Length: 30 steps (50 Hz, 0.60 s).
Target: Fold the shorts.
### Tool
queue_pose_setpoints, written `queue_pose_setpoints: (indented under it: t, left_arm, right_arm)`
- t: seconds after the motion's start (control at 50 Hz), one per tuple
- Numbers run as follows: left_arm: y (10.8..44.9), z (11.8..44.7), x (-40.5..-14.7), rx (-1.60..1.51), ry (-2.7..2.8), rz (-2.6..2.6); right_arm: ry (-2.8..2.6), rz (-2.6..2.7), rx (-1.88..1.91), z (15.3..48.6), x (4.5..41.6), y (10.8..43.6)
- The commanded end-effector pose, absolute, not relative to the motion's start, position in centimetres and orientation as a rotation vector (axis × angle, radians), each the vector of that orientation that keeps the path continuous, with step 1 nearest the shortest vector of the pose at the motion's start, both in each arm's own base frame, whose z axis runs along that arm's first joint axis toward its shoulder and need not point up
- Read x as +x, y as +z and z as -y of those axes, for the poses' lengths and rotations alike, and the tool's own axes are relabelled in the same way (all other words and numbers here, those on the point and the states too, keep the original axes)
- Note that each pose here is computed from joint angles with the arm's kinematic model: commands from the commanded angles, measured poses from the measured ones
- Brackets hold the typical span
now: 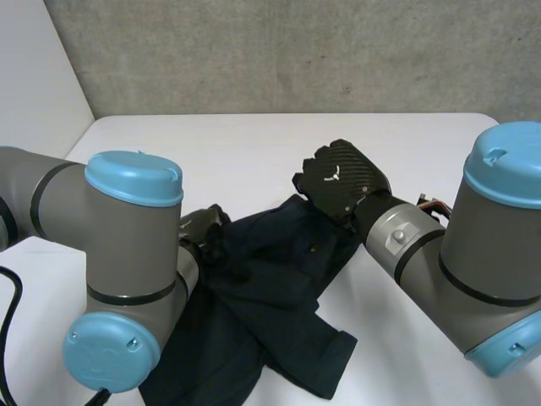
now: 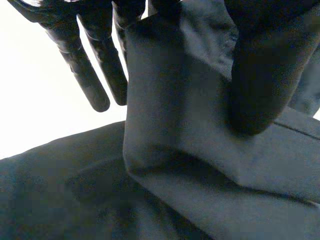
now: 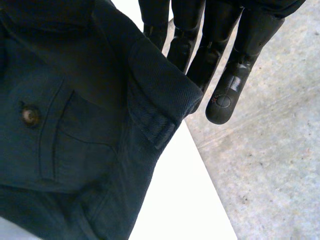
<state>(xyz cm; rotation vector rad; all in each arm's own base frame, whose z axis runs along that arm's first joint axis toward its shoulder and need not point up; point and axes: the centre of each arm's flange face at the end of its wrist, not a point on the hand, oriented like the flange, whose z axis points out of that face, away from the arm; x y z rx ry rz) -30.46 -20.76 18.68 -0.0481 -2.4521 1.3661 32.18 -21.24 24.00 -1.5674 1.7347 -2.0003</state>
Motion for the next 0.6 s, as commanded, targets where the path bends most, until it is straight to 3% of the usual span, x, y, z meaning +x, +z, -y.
queue_pose_setpoints:
  t: [0.02,0.16,0.26,0.36,0.46,0.5,0.6]
  left_arm:
    - [17.1,23.2,-29.7,0.027,1.400,2.476]
    - [17.0,25.0,-29.5,0.045,1.434,2.478]
    - [19.7,28.4,-30.1,-0.091,1.607,2.404]
    - [26.6,31.7,-32.1,-0.389,1.913,2.151]
    - [37.5,33.0,-34.2,-0.547,2.362,1.591]
    - [40.0,32.6,-34.6,-0.574,2.464,1.415]
    - [43.2,30.4,-34.6,-0.607,2.519,1.187]
  right_arm:
    - [-1.957,-1.764,-1.571,20.6,31.8,23.0]
    - [-1.971,-1.761,-1.571,21.2,32.0,22.9]
    - [-2.123,-1.689,-1.507,24.1,33.6,24.2]
    - [-2.563,-1.472,-1.199,29.8,34.7,30.8]
    - [-2.875,-1.048,-0.845,31.4,35.0,37.7]
    - [-2.945,-0.890,-0.702,31.4,34.7,39.8]
    - [-2.925,-0.875,-0.687,30.7,34.4,39.6]
